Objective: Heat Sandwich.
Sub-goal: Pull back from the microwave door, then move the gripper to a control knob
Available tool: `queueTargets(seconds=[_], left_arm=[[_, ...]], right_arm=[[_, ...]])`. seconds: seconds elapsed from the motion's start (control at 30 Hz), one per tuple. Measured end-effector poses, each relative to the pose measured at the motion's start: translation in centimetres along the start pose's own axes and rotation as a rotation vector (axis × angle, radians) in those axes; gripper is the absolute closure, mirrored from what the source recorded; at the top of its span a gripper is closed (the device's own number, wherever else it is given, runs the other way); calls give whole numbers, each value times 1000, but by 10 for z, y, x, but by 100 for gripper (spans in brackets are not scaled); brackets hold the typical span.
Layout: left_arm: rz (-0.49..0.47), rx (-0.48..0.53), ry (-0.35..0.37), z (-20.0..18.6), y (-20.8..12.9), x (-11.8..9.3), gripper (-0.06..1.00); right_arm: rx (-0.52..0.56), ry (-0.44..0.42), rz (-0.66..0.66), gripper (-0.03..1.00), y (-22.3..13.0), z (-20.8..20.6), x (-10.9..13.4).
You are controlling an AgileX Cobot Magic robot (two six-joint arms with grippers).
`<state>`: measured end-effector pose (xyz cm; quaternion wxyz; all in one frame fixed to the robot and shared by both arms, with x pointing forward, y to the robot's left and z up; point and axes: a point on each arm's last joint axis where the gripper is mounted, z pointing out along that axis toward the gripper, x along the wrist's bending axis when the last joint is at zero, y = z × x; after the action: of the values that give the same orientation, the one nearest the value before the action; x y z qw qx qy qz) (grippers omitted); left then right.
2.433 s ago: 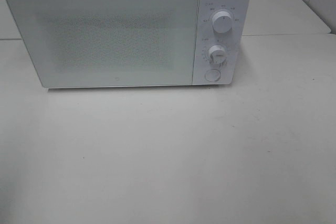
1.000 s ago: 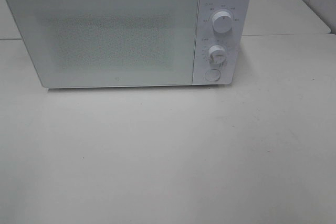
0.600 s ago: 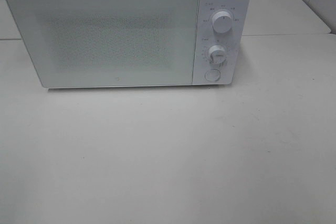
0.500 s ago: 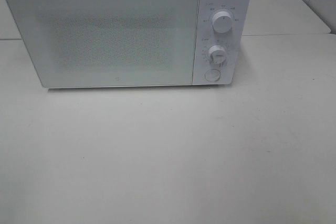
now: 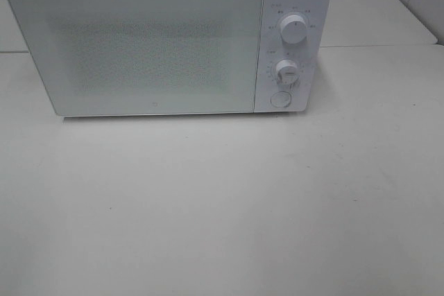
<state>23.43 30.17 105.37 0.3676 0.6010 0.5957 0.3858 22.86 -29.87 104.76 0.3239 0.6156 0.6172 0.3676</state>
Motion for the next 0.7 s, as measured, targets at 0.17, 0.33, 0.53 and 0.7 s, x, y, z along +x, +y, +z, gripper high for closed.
queueTargets(seconds=[0.17,0.33,0.53,0.7], left_arm=[[0,0,0,0,0,0,-3],[0,0,0,0,0,0,-3],[0,0,0,0,0,0,-3],[0,0,0,0,0,0,-3]], right_arm=[[-56,3,0,20,6,-3,0],[-118,1,-3,20,12,-4,0],[-188,5,-3,20,18,-4,1],[-167,4,-3,20,24,5,1]])
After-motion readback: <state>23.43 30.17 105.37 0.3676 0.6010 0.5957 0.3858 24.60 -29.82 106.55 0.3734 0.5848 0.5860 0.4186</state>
